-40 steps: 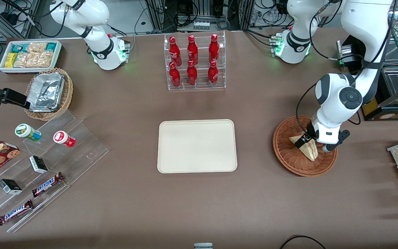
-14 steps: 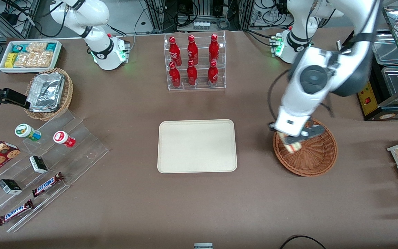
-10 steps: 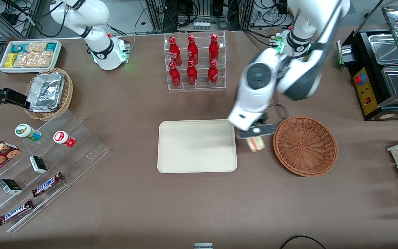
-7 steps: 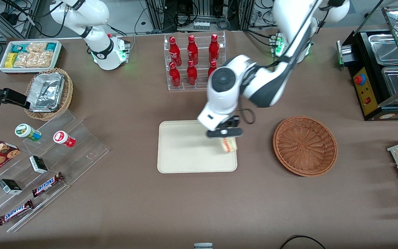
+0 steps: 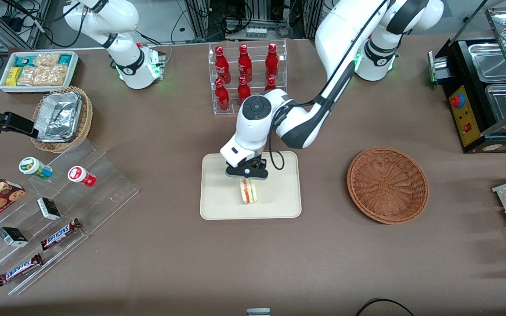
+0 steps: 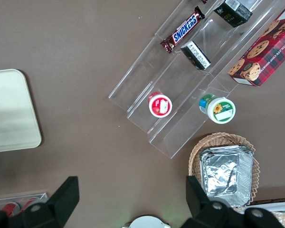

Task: Place sandwich from basket to tray
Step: 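Lift the sandwich and carry it over the cream tray, then lower the sandwich onto the tray and open the left gripper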

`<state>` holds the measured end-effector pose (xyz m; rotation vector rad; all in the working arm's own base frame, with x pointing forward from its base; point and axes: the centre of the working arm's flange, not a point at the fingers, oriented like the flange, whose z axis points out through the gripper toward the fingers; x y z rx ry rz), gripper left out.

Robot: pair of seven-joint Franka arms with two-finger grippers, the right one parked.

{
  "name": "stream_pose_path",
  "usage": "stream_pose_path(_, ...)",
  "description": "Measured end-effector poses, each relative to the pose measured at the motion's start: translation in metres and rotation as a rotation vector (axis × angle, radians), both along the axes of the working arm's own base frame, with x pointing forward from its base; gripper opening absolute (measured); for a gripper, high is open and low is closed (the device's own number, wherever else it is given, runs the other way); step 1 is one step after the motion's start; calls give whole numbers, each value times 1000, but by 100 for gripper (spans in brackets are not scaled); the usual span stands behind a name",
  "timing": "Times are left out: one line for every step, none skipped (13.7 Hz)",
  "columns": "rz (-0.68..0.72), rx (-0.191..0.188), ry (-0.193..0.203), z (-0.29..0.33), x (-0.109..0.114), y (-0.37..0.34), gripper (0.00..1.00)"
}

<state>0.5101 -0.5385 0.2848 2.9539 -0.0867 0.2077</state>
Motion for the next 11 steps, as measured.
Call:
stream_pose_path(5, 0, 3, -9, 2, 2, 11)
stream_pose_path(11, 0, 12, -15, 4, 4, 11)
stream_pose_path(15, -4, 25, -19, 5, 5, 11)
stream_pose_path(16, -7, 39, -22, 4, 6, 11)
stream_pose_path(18, -11, 52, -24, 2, 5, 11)
stream_pose_path(16, -11, 65, -27, -2, 4, 11)
stream_pose_path(12, -8, 77, -30, -6, 3, 11)
stream_pose_path(8, -5, 84, -33, -10, 2, 11)
stream_pose_path(6, -4, 87, -34, -12, 1, 11)
stream_pose_path(5, -3, 89, -34, -12, 1, 11)
stream_pose_path(5, -2, 90, -34, -12, 1, 16)
